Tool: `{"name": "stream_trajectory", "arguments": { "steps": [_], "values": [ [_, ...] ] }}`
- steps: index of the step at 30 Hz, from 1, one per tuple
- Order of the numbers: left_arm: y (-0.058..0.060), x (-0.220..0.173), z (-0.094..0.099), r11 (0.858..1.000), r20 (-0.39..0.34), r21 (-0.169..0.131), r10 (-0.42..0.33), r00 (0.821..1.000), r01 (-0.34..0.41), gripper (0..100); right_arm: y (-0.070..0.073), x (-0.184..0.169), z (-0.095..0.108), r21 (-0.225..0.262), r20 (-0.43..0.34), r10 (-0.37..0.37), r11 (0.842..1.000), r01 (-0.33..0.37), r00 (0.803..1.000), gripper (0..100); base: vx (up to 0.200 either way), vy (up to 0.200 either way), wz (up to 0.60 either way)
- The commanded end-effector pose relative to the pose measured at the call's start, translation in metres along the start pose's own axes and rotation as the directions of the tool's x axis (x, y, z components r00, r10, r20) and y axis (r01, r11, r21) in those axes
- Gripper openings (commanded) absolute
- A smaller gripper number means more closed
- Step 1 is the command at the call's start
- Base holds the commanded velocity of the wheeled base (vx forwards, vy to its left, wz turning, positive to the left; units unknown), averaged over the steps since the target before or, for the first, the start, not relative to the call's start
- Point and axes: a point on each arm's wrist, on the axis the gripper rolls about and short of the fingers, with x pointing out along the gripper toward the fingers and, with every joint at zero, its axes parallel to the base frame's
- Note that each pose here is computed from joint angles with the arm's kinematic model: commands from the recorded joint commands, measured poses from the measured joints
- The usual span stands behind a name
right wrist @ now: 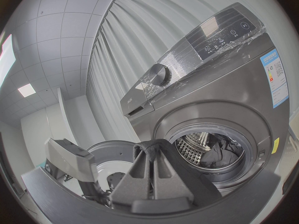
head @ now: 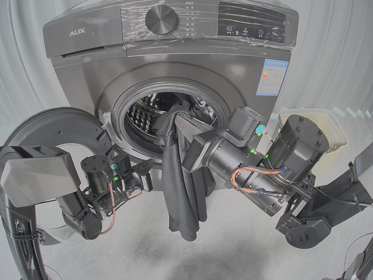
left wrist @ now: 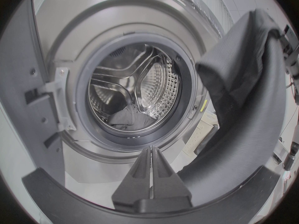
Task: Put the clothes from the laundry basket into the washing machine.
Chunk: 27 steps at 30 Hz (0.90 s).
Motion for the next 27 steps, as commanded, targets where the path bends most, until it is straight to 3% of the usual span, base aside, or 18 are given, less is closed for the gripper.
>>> {"name": "stream_trajectory", "arguments": {
  "steps": [1, 2, 3, 12, 15, 19, 27],
  "values": [
    [-0.001, 0.020, -0.030, 1.000, -0.051, -0.003, -0.005, 0.999, 0.005, 0, 0.007, 0.001, 0.006, 0.011, 0.007, 0.018, 1.000, -0.018, 1.000, 0, 0.000, 0.000, 0.00],
    [-0.001, 0.019, -0.030, 1.000, -0.052, -0.004, -0.005, 0.999, 0.005, 0, 0.007, 0.001, 0.006, 0.011, 0.007, 0.016, 1.000, -0.016, 1.000, 0, 0.000, 0.000, 0.00],
    [-0.001, 0.019, -0.030, 1.000, -0.052, -0.004, -0.005, 0.999, 0.005, 100, 0.007, 0.001, 0.006, 0.011, 0.007, 0.016, 1.000, -0.016, 1.000, 0, 0.000, 0.000, 0.00],
    [0.002, 0.017, -0.028, 1.000, -0.050, -0.006, 0.001, 0.999, -0.001, 100, 0.014, 0.006, 0.008, 0.016, 0.008, 0.033, 0.999, -0.033, 0.999, 0, 0.000, 0.000, 0.00],
    [-0.011, -0.001, -0.036, 0.999, -0.122, -0.007, -0.041, 0.992, 0.040, 100, 0.014, 0.013, 0.015, 0.015, 0.025, 0.029, 0.999, -0.029, 0.999, 0, 0.000, 0.000, 0.00],
    [-0.028, -0.012, -0.039, 0.995, -0.160, -0.010, -0.095, 0.982, 0.095, 100, 0.013, 0.018, 0.020, 0.020, 0.024, 0.026, 0.999, -0.026, 0.999, 0, 0.000, 0.000, 0.00],
    [-0.052, -0.026, -0.033, 0.983, -0.172, -0.012, -0.184, 0.968, 0.184, 100, 0.003, 0.031, 0.014, 0.017, 0.014, 0.002, 1.000, -0.002, 1.000, 0, 0.000, 0.000, 0.00]
  ]
}}
